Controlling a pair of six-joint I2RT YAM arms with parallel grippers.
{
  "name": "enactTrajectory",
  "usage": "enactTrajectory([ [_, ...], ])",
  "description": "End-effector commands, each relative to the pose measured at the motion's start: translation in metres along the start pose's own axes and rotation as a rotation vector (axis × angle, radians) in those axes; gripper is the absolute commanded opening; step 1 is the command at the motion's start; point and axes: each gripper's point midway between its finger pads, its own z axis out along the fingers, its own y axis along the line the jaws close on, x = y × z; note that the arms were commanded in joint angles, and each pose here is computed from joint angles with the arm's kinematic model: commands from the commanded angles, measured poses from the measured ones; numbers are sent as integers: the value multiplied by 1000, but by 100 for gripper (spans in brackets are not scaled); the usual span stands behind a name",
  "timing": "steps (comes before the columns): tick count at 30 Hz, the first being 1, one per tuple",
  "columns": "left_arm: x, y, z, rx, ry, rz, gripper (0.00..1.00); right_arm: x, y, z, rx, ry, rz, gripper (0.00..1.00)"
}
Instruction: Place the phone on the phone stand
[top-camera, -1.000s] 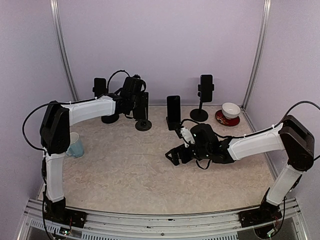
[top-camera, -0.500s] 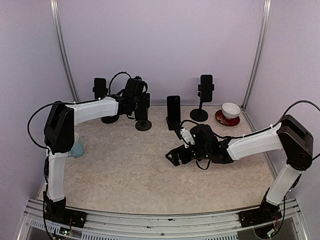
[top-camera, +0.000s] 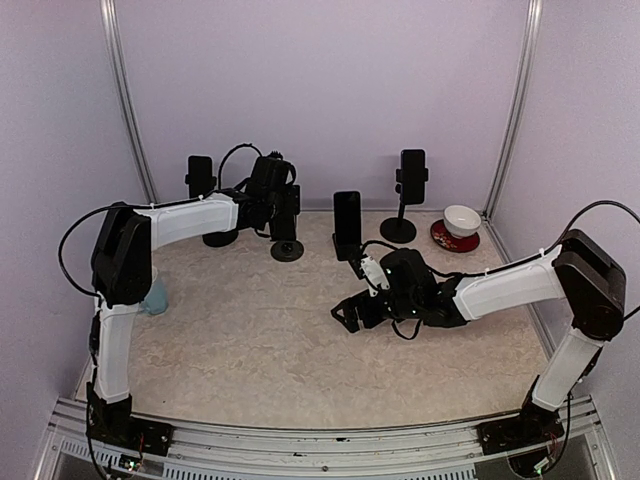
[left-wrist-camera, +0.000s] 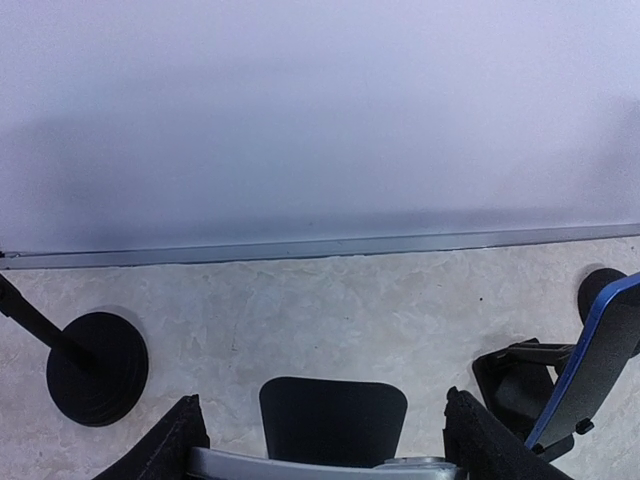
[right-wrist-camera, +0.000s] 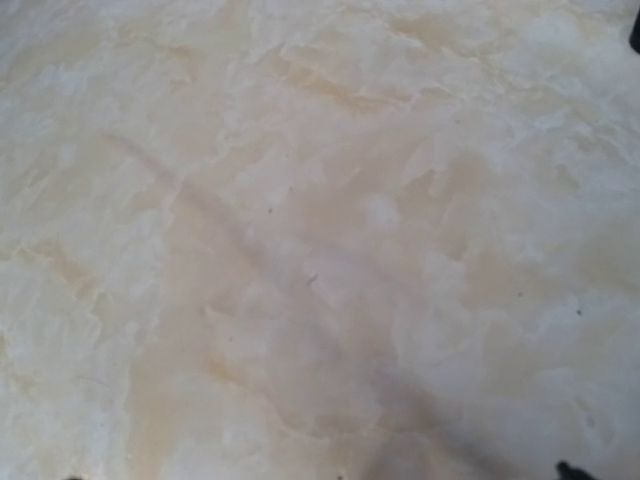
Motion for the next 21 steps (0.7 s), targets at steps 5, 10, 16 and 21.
enactTrajectory([
  [5, -12, 1, 10, -3, -36, -34, 80, 0, -4, 2, 2, -2, 15, 100],
  [10, -11, 0, 12, -2, -37, -31, 83, 0, -5, 2, 2, -2, 15, 100],
  [16, -8, 2, 16, -6, -35, -34, 84, 0, -5, 2, 3, -2, 16, 100],
  [21, -8, 2, 16, -4, -36, -38, 84, -1, -5, 2, 4, -3, 15, 100],
])
